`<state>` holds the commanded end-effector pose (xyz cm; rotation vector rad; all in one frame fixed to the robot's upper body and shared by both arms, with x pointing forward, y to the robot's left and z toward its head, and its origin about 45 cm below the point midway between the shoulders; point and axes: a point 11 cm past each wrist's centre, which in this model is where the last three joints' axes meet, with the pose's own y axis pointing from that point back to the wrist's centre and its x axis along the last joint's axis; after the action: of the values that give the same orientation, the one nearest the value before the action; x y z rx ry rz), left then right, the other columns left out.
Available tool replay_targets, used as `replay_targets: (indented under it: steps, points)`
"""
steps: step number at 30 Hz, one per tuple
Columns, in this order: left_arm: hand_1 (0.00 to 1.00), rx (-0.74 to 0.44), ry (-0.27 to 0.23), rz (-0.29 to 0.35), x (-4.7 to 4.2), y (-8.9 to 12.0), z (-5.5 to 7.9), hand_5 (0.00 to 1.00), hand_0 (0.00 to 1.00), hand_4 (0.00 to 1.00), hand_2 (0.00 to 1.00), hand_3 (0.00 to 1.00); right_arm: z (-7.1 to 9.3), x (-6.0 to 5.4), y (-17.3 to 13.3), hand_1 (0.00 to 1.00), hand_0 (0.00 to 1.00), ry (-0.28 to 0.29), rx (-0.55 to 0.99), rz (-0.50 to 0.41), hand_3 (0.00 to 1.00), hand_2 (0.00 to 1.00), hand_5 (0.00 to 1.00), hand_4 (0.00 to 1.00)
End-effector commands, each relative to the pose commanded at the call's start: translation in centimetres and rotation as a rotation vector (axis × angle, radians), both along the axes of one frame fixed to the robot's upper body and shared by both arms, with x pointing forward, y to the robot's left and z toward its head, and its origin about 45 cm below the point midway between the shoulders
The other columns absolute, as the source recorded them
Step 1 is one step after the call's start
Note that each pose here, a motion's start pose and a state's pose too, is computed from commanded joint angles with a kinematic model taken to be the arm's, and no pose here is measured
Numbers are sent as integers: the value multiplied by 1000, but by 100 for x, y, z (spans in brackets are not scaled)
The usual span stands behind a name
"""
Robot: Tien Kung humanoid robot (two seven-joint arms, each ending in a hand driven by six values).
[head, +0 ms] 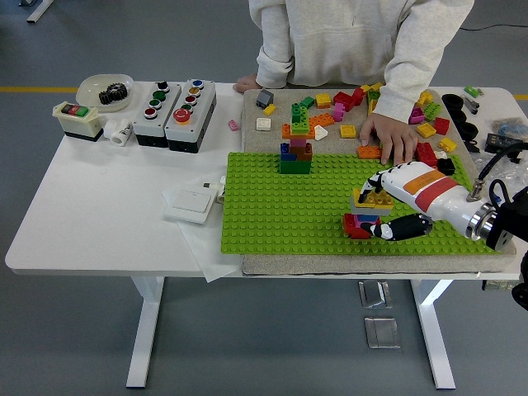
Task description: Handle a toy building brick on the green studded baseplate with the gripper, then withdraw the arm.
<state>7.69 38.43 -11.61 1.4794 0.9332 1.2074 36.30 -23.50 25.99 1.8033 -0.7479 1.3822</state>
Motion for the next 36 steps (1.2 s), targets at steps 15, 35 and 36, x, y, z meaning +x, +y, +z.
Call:
replay_targets:
  steps: [15,35,36]
  points:
    - [706,-2,-2,0,7,-1,1,609,791,585,631,561,-26,-15,4,603,662,-4,-6,3,604,640,438,769]
    - [705,-5,-2,0,-1,-6,-2,609,792,585,631,561,-74,-51,21,601,637,1,-20,10,607,644,434,773]
    - [705,-5,-2,0,-1,-6,-2,609,792,585,631,561,-75,-51,21,601,637,1,-21,10,607,644,434,773]
